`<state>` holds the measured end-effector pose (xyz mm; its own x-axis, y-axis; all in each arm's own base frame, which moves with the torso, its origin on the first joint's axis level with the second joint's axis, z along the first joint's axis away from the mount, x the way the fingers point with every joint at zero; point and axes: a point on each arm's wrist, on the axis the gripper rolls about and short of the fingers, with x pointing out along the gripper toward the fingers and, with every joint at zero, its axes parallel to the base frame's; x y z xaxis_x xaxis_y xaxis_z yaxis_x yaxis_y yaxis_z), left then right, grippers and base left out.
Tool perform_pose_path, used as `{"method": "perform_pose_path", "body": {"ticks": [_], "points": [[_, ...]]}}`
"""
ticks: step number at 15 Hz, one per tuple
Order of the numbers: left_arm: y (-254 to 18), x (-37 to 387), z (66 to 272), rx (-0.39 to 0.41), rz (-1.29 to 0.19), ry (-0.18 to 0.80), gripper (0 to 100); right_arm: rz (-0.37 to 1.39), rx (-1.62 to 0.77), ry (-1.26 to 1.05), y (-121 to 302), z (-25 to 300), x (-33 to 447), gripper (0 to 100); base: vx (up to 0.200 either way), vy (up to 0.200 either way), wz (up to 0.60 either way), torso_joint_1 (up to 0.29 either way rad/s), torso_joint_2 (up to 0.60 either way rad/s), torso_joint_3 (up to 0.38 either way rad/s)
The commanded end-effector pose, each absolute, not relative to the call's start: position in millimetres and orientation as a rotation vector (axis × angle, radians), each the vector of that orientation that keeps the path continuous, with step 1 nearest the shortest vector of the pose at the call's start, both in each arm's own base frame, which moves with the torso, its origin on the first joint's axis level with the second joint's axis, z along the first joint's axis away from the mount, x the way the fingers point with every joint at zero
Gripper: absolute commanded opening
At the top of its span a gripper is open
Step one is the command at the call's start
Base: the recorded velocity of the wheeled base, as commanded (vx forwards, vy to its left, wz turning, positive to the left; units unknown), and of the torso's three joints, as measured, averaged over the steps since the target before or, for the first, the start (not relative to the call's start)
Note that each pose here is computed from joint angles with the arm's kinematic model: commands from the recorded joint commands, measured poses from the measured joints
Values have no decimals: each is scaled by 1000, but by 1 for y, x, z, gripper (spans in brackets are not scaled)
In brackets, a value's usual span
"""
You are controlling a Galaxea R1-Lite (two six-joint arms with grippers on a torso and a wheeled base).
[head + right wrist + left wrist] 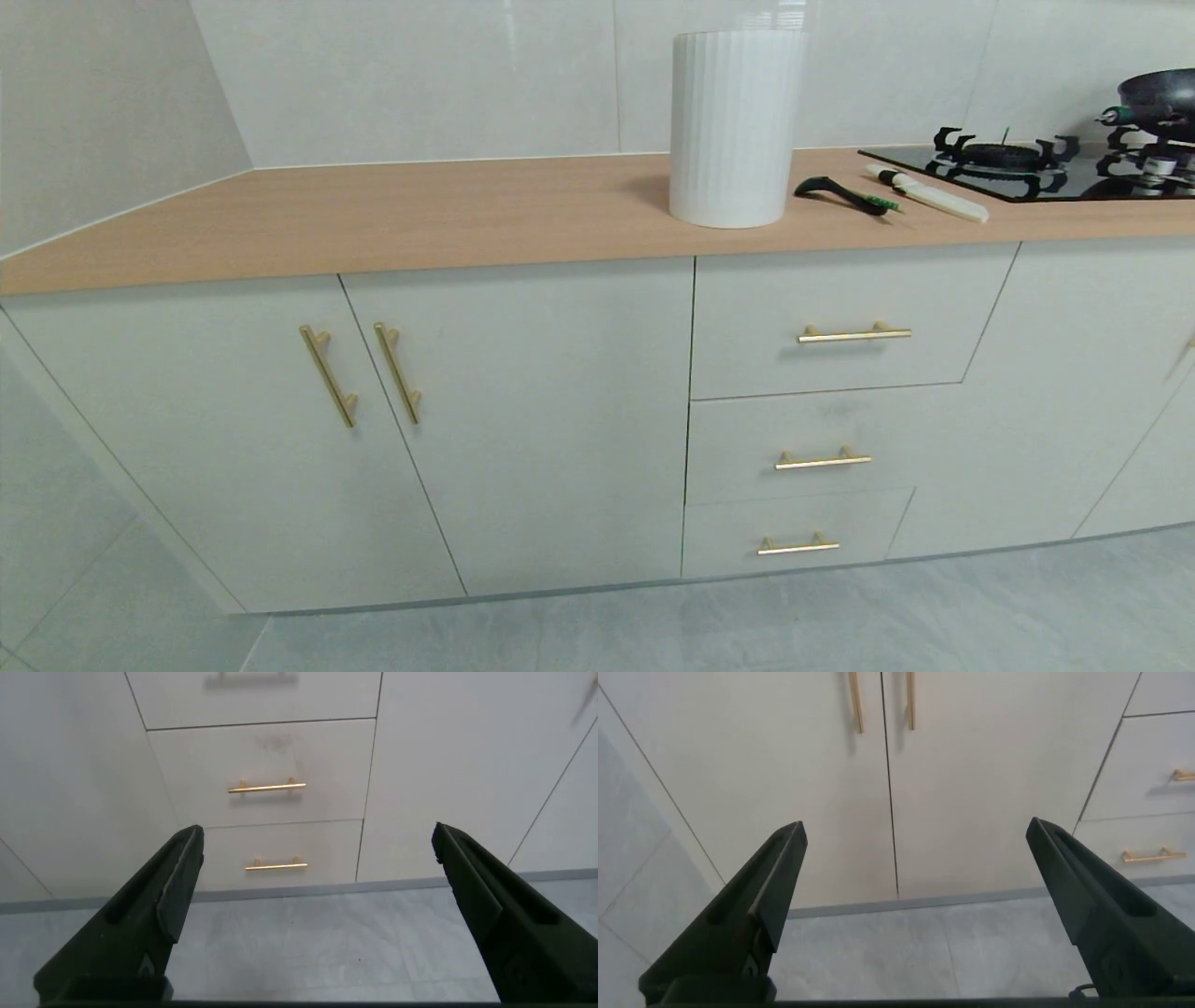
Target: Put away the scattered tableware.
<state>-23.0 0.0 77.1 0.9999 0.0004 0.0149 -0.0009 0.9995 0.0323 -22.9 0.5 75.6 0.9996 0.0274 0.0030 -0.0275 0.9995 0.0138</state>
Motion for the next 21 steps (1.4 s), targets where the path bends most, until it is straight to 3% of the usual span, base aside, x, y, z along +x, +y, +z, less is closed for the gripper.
{"method": "perform_pose_path", "body": {"ticks": [1, 4, 9, 12, 21], "points": [[0, -23, 77, 32, 2, -14, 100, 28, 14, -1, 0, 76, -23, 100, 200, 0, 0, 2, 2, 2], [0, -23, 77, 31, 2, -14, 100, 28, 14, -1, 0, 76, -23, 100, 200, 0, 0, 4, 1, 5], [0, -23, 77, 31, 2, -14, 100, 29, 11, -1, 0, 76, -23, 100, 0, 0, 0, 0, 0, 0], [0, -23, 77, 31, 2, -14, 100, 28, 11, -1, 0, 76, -23, 100, 0, 0, 600, 2, 4, 5], [0, -23, 77, 29, 3, -15, 100, 29, 12, -1, 0, 76, -23, 100, 0, 0, 0, 0, 0, 0]]}}
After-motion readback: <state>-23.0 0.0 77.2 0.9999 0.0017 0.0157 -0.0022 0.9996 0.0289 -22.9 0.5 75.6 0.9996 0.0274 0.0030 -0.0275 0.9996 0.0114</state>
